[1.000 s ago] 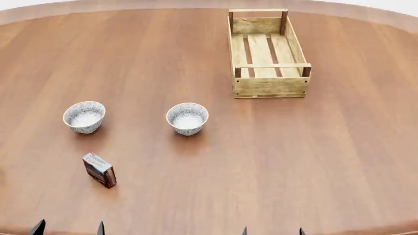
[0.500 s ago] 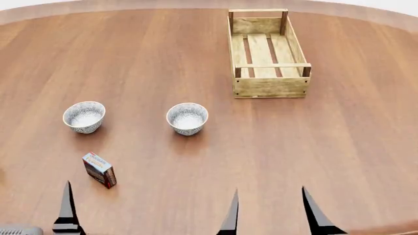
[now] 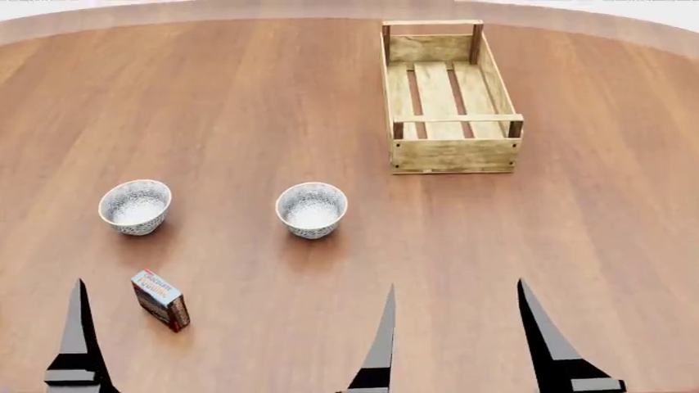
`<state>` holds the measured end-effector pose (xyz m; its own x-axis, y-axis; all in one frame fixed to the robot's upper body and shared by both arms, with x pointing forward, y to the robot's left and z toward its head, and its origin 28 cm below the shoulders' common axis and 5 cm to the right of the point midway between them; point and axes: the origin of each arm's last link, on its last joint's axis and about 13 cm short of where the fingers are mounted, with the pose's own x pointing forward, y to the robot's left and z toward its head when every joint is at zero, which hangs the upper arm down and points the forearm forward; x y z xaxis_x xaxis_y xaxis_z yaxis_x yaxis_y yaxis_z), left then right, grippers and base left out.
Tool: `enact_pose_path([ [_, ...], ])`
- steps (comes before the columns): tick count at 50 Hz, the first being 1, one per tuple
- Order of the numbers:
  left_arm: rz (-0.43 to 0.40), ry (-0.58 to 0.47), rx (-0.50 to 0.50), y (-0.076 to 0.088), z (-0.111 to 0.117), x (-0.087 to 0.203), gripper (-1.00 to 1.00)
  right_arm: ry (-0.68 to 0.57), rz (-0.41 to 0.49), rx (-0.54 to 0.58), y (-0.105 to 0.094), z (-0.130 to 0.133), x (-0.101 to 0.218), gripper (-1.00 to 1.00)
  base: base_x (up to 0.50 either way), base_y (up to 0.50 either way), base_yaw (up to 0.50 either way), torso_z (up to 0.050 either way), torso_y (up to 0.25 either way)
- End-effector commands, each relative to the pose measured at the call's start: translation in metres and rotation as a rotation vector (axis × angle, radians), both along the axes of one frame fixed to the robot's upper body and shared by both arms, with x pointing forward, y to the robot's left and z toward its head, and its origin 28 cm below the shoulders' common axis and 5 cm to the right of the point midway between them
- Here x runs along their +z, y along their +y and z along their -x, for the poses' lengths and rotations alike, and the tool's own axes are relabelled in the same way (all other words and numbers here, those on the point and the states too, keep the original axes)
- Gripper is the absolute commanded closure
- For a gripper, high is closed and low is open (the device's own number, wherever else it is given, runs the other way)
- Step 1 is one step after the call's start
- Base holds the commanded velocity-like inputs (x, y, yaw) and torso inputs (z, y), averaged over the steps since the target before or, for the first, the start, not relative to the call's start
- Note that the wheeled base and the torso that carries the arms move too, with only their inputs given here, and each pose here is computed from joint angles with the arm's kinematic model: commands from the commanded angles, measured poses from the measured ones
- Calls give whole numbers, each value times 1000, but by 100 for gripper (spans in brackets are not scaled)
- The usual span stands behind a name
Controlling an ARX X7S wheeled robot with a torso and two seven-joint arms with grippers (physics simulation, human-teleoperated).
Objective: Stack the right bowl on the left bowl and place them in the tray.
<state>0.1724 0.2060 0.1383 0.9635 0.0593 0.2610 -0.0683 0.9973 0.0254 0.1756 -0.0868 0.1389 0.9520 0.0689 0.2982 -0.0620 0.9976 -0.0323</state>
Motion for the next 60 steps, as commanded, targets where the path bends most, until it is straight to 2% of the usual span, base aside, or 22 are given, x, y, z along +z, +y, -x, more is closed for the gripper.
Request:
enact_pose_path([
  [1,9,-18,8,2,2,4,-100,-20,-10,-4,-3,1,4,-100,500,0,0,0,0],
  [26,15,-16,-11,1,3,4,-100,-5,-23,4,-2,0,2,-100,500,0,0,0,0],
  [34,16,-15,-14,0,4,13,-100,-5,-23,9,-1,0,3,-100,500,0,0,0,0],
  [37,16,-16,-15,0,4,5,-100,-3,-26,11,-1,0,3,-100,500,0,0,0,5],
  [41,17,-18,-15,0,4,13,-100,-1,-23,13,-1,0,3,-100,500,0,0,0,0],
  [47,17,-19,-15,0,5,6,-100,1,-22,14,-1,0,2,-100,500,0,0,0,0],
  [60,18,-19,-16,0,5,15,-100,11,-20,11,-1,0,2,-100,500,0,0,0,1],
])
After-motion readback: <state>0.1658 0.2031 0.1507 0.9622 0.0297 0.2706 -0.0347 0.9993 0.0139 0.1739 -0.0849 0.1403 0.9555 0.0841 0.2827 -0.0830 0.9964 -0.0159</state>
